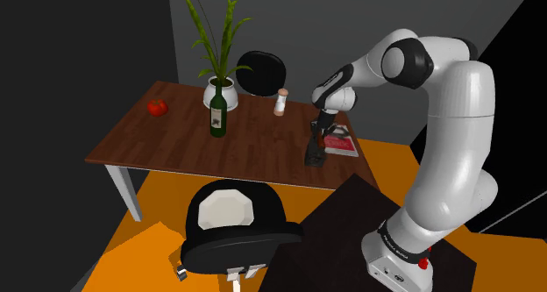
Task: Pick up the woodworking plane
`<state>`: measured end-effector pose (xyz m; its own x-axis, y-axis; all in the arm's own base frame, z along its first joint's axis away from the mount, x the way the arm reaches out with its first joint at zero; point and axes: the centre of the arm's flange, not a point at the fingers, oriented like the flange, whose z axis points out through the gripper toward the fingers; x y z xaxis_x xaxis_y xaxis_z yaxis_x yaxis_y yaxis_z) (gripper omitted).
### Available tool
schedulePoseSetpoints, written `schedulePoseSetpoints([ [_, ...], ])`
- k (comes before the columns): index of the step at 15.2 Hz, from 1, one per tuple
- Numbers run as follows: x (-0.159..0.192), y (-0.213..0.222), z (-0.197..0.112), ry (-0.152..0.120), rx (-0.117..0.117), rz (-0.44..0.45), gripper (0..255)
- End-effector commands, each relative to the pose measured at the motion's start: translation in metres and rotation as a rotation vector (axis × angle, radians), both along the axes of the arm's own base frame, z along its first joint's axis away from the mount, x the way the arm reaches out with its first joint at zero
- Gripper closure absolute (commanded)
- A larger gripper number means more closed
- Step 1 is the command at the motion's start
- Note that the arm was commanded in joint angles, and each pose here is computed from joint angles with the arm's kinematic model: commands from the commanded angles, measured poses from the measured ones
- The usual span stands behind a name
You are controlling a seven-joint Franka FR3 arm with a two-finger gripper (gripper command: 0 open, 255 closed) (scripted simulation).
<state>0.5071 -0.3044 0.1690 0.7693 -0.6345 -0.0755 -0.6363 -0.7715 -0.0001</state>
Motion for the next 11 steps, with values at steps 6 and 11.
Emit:
schedulePoseSetpoints([
  [6, 0.0, -0.001, 0.036, -0.001, -0.001, 0.0, 255],
  [11, 0.0, -0.001, 0.063, -0.001, -0.001, 0.0, 255],
])
